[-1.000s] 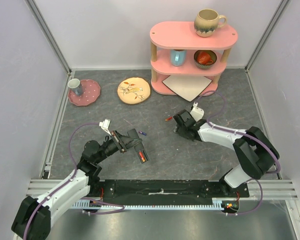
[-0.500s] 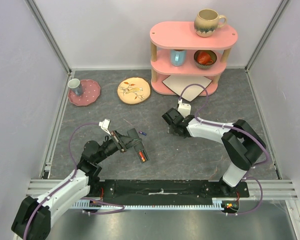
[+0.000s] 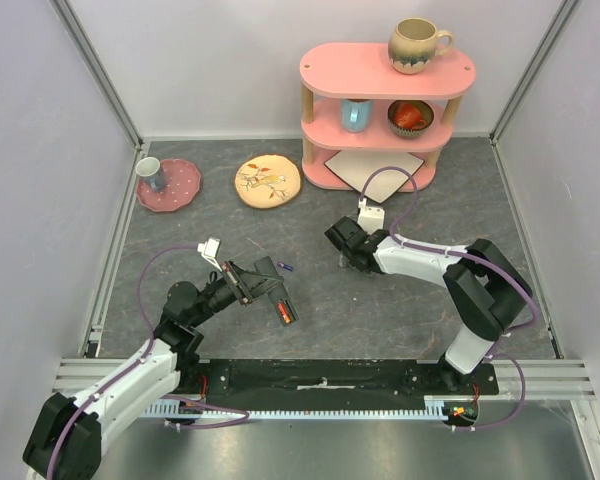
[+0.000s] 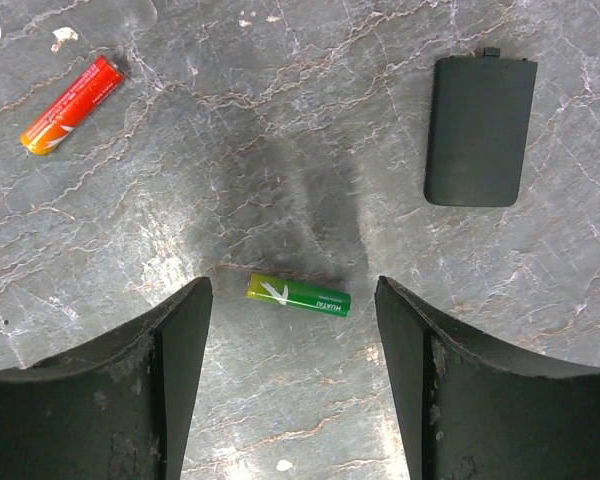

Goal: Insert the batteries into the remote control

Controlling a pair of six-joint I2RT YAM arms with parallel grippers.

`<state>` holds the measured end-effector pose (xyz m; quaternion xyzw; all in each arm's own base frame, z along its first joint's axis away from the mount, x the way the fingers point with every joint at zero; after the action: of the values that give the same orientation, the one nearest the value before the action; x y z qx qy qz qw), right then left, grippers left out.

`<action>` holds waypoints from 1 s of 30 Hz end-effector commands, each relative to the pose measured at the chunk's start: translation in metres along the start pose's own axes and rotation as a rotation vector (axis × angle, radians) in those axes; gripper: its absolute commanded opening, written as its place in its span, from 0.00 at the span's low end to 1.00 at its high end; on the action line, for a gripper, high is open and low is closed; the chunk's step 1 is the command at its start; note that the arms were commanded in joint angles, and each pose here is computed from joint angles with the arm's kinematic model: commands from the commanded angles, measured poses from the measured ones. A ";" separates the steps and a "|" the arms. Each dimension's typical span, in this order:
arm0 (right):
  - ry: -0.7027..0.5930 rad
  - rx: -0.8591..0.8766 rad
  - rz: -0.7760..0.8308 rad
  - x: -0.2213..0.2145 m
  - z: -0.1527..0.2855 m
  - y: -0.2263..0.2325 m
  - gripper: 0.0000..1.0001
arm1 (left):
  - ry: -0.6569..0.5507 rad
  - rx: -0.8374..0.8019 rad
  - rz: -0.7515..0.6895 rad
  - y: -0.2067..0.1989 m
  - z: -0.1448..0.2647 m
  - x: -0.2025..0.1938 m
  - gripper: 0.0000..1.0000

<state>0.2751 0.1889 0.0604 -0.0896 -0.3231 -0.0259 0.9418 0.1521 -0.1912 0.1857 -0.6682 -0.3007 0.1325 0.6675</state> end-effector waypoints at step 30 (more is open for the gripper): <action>0.022 0.063 -0.110 -0.015 -0.006 -0.004 0.45 | -0.013 -0.003 -0.007 0.006 0.002 0.000 0.02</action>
<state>0.2731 0.1862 0.0471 -0.0534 -0.3228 -0.0632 0.9428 0.1530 -0.1917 0.1823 -0.6647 -0.2964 0.1359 0.6722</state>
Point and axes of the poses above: each gripper's point midway between its finger pads, its own z axis back along the fingers, its own y axis along the line the jaws close on, x = y × z, the point moved 4 cm from there along z, back along the fingers, and after that the axes turned 9 degrees about z, right-handed, at the moved point
